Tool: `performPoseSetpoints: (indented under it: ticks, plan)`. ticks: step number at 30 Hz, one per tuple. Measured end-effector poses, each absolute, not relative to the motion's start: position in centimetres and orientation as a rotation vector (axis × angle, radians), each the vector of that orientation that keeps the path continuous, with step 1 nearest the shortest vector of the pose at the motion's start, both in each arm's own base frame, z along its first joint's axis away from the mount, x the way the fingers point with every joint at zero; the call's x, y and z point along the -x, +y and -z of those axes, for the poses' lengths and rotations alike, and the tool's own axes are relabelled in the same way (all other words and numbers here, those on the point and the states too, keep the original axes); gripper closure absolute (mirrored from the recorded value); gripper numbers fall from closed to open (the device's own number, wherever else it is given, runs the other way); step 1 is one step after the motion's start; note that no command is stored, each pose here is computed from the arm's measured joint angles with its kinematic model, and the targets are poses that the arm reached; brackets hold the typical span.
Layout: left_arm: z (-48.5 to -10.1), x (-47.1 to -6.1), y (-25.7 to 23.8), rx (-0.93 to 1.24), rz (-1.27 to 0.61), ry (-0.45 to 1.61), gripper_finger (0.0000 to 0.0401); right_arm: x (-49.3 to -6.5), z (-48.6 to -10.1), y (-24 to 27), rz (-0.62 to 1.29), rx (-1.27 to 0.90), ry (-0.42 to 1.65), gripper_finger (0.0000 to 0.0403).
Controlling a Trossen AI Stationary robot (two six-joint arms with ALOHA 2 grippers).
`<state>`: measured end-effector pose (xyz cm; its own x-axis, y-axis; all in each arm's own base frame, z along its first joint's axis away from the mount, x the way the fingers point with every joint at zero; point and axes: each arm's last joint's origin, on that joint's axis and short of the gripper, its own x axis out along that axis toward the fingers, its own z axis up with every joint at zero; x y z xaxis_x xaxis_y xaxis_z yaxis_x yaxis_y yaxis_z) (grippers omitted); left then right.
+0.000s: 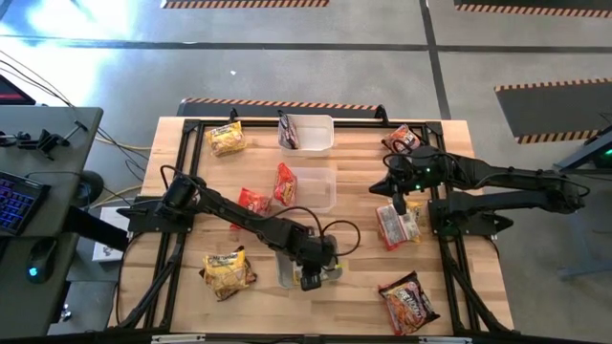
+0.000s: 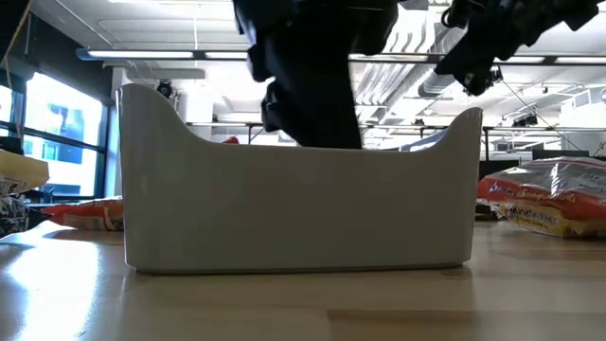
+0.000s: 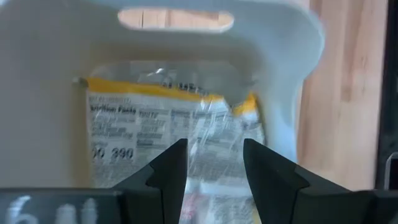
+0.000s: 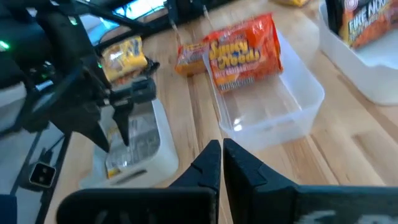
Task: Sort Maruchan noodles
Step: Put the yellow noodle pack into the gray bin
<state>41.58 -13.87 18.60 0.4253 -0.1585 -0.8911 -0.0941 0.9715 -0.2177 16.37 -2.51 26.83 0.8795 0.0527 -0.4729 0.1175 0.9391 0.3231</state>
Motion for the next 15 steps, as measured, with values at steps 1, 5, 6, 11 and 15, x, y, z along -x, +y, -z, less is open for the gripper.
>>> performPoseSetpoints:
  ticks: [1,5,6,11,15]
  plan:
    - [-18.58,-41.53,-13.86,0.237,0.046,1.139,0.0254,-16.36,-26.86,-2.51,0.034,-0.351,0.496,0.0399]
    - [-18.5,-41.39,-13.81,0.195,0.065,1.153,0.0254,-16.36,-26.99,-2.51,0.035,-0.353,0.483,0.0399]
    - [-18.5,-41.39,-13.81,0.187,0.07,1.152,0.0254,-16.3,-26.95,-2.5,0.037,-0.357,0.488,0.0399]
    - [-18.53,-41.45,-13.82,0.139,0.102,1.142,0.0254,-16.31,-27.05,-2.5,0.036,-0.357,0.478,0.0399]
    - [-18.35,-41.58,-13.87,0.094,0.133,1.133,0.0254,-16.31,-27.05,-2.51,0.039,-0.366,0.477,0.0399]
